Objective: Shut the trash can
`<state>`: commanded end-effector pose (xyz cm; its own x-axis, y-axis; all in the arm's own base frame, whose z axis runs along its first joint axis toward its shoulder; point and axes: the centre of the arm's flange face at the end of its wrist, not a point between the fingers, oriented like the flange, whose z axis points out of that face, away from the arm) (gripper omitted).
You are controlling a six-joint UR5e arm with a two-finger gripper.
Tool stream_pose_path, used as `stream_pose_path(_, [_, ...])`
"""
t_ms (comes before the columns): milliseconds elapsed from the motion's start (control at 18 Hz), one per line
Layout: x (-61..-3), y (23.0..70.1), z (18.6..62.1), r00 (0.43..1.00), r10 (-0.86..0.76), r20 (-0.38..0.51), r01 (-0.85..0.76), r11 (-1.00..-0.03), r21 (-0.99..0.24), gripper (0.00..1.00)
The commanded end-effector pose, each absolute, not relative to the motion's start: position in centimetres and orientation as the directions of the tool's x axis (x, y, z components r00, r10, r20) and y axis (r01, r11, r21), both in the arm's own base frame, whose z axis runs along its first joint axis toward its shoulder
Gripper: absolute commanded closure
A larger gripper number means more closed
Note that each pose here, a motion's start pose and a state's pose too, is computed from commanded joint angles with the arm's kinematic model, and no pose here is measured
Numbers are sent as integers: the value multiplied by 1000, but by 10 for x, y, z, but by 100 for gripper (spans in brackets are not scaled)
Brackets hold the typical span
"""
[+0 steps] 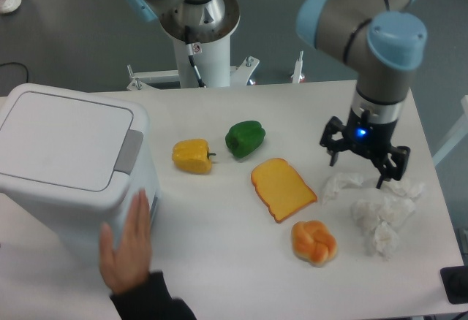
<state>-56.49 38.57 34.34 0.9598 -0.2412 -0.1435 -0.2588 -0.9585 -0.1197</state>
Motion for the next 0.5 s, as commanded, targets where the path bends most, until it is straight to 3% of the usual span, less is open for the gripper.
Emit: stream_pose_path(500, [-563,387,337,961,-245,-132,-260,-958,-117,0])
